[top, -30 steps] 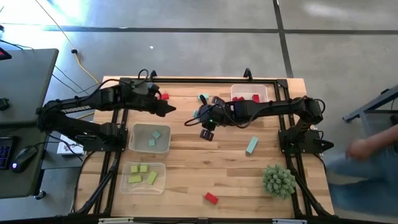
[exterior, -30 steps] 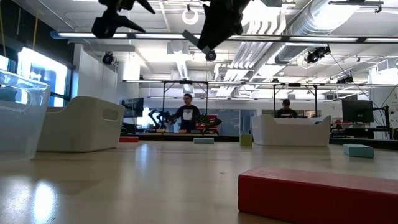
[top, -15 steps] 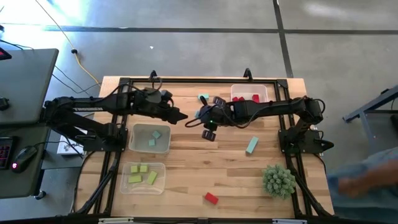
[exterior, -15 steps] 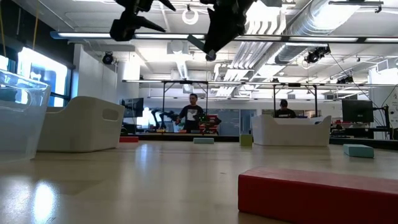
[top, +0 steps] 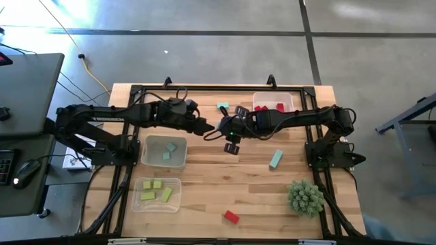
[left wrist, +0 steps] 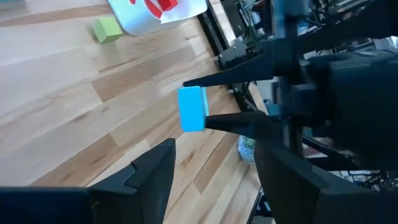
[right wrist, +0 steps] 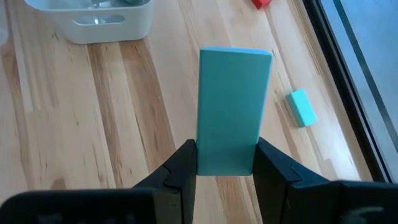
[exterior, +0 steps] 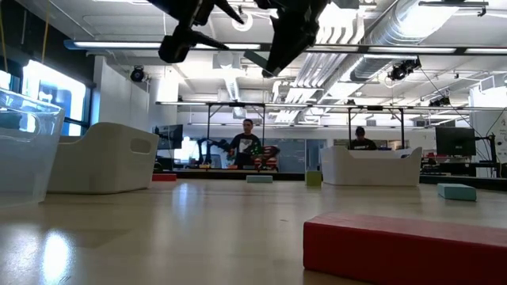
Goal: Sort & place blocks by color
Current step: Put the blue block into the gray bin
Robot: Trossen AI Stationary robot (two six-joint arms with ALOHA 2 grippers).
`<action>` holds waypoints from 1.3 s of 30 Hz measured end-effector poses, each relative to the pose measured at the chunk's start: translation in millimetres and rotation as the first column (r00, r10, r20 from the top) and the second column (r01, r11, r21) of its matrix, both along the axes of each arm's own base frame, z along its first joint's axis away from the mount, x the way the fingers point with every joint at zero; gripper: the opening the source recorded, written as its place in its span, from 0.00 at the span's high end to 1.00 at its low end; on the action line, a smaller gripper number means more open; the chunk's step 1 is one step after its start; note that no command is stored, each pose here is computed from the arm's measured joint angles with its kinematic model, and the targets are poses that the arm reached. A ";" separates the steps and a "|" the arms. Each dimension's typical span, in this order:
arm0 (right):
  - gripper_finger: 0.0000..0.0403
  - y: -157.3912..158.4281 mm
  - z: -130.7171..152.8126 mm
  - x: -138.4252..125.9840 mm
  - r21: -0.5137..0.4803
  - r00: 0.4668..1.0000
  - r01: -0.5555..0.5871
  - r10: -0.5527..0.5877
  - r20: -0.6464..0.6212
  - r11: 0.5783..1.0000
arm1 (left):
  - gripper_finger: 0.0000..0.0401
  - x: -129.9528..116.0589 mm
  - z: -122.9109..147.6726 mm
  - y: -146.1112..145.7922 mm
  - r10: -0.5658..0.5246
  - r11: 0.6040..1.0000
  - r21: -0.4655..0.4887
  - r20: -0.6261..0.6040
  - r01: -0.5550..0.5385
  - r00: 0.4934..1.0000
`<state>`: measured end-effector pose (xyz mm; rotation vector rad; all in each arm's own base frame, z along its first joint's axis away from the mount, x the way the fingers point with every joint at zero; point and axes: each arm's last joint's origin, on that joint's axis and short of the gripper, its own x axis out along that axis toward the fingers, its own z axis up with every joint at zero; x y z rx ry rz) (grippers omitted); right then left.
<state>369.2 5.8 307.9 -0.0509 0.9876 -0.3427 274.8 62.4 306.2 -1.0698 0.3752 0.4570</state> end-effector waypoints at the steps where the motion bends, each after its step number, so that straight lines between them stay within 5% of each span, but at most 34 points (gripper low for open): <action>1: 0.76 0.0 0.2 0.3 -0.002 1.000 0.000 0.000 0.004 1.000 | 0.48 1.8 -2.5 0.4 0.003 1.000 -0.007 -0.008 -0.003 1.000; 23: 0.76 0.3 4.0 6.5 0.000 0.997 -0.006 0.006 0.080 1.000 | 0.50 28.9 -24.5 8.0 0.011 1.000 -0.008 0.000 -0.011 1.000; 39: 0.76 -0.7 3.8 6.3 -0.014 0.997 0.002 -0.001 0.077 1.000 | 0.88 28.3 -24.3 9.5 -0.010 0.991 0.135 -0.035 0.014 0.999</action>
